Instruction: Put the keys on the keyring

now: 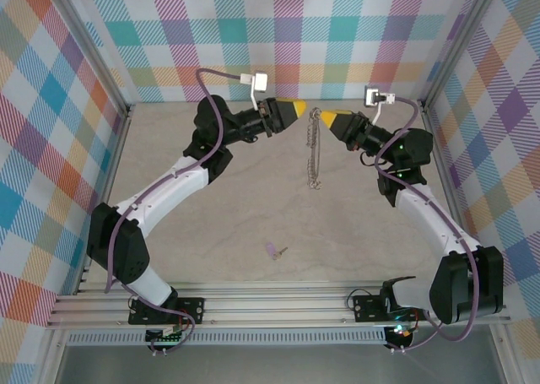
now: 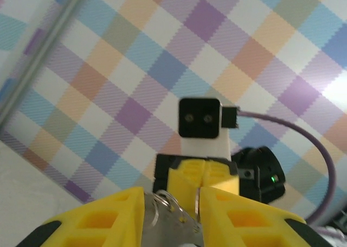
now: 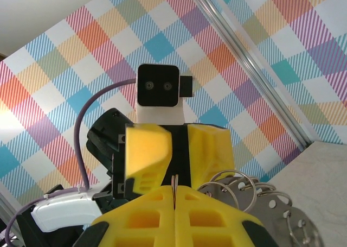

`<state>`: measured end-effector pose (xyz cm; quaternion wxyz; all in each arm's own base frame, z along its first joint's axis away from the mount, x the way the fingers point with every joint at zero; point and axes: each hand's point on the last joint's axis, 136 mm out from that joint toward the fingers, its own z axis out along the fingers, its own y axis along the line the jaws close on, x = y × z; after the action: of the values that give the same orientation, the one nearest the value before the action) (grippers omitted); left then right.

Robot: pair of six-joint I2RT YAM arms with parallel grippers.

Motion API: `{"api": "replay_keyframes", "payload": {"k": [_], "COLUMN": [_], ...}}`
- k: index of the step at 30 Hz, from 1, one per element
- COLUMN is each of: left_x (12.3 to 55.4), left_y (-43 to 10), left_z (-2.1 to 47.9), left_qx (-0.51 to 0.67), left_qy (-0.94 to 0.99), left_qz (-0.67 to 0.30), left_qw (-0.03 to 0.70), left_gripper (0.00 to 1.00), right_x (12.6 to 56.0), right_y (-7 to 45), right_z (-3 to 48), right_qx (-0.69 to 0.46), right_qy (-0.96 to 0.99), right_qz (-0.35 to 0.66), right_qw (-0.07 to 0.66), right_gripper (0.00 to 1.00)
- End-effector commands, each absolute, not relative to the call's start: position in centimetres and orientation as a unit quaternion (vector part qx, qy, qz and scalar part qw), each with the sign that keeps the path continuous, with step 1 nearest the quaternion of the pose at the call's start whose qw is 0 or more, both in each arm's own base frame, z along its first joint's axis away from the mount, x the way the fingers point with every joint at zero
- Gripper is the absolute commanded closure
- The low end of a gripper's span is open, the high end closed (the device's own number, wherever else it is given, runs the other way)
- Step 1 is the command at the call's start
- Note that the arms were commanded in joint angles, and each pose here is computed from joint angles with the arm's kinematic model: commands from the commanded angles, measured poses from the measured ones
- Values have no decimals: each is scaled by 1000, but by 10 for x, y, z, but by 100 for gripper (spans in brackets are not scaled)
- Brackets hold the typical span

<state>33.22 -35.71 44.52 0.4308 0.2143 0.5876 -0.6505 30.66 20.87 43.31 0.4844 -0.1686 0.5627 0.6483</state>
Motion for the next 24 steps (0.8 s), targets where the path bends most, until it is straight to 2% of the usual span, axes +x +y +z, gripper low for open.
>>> {"api": "replay_keyframes", "payload": {"k": [1, 24], "left_x": [306, 310], "left_y": [-368, -376], "left_z": [453, 450], "left_qx": [282, 288], "left_qy": [568, 573], "left_qz": [-658, -652], "left_qw": [407, 405], "left_gripper": [68, 69], "right_x": [300, 295], "right_y": [210, 210], "right_z": [452, 450], "right_qx": [-195, -202], "right_qy": [538, 539], "right_qz": [642, 641], "right_qw": [510, 508], "right_gripper": [100, 100]}}
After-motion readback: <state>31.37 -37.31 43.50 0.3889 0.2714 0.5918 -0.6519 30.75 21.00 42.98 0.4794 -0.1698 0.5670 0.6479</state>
